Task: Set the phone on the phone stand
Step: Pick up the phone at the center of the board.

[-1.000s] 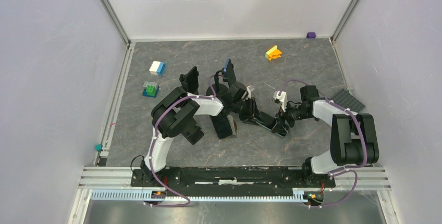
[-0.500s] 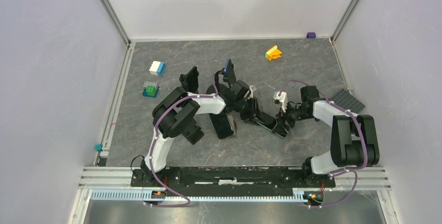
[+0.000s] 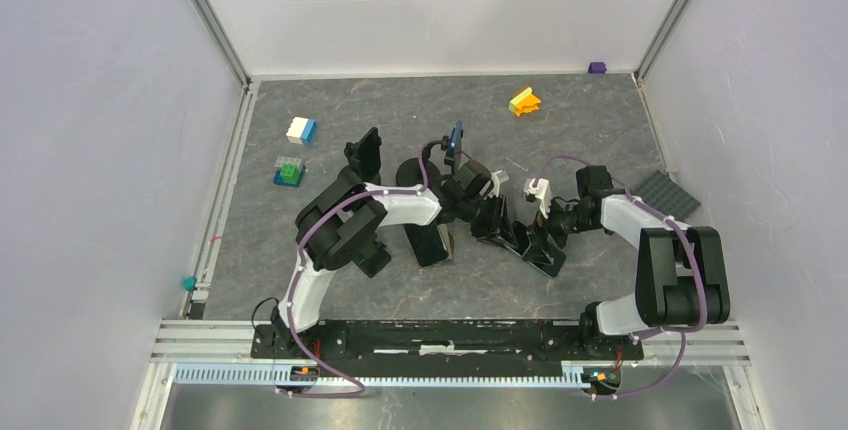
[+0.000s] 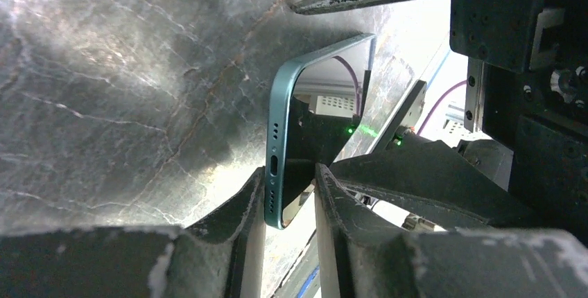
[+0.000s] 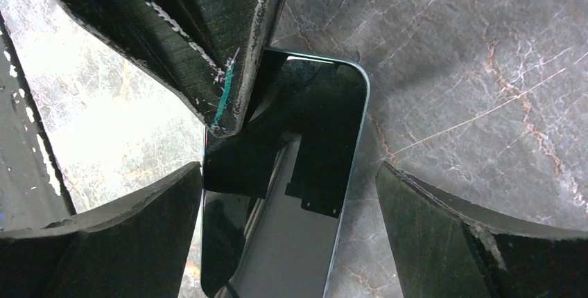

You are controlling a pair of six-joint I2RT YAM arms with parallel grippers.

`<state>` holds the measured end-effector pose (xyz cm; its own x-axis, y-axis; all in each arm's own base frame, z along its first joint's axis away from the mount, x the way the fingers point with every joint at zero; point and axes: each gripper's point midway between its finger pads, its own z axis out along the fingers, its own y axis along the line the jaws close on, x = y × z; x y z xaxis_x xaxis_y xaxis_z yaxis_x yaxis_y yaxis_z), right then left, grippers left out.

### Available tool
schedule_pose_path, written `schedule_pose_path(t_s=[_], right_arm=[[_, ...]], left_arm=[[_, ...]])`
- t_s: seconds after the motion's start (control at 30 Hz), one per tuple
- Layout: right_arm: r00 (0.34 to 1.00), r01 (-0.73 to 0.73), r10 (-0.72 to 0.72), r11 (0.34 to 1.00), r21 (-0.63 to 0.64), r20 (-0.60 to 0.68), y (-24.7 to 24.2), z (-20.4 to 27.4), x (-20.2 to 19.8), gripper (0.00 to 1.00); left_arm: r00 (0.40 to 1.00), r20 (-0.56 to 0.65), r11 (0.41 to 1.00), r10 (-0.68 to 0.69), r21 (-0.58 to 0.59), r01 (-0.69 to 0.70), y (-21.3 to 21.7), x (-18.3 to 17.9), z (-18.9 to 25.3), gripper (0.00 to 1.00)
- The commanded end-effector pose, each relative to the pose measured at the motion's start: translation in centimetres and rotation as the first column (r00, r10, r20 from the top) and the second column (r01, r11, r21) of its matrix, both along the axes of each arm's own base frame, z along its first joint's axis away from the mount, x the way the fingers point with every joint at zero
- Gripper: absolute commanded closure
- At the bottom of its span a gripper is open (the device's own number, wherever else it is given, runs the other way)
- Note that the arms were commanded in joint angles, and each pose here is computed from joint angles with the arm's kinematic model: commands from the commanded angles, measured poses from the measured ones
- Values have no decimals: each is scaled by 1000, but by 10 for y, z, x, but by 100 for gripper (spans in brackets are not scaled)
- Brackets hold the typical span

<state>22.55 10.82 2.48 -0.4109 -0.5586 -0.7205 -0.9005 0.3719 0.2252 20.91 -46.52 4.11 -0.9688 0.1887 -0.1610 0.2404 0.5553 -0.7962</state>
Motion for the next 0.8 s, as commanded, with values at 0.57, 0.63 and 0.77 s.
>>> schedule_pose_path(t_s=[0.57, 0.63, 0.77], right_arm=[[1000, 3, -2, 999, -40, 16, -13, 11, -7, 2], [1000, 5, -5, 999, -38, 21, -12, 13, -6, 2], [1000, 6, -5, 999, -32, 28, -11, 15, -7, 2]], left_arm=[[977, 205, 981, -65, -166, 100, -3, -9, 74, 98], [975, 215, 980, -63, -174, 102, -3, -8, 78, 98], [968, 243, 977, -62, -183, 109, -2, -8, 86, 98]])
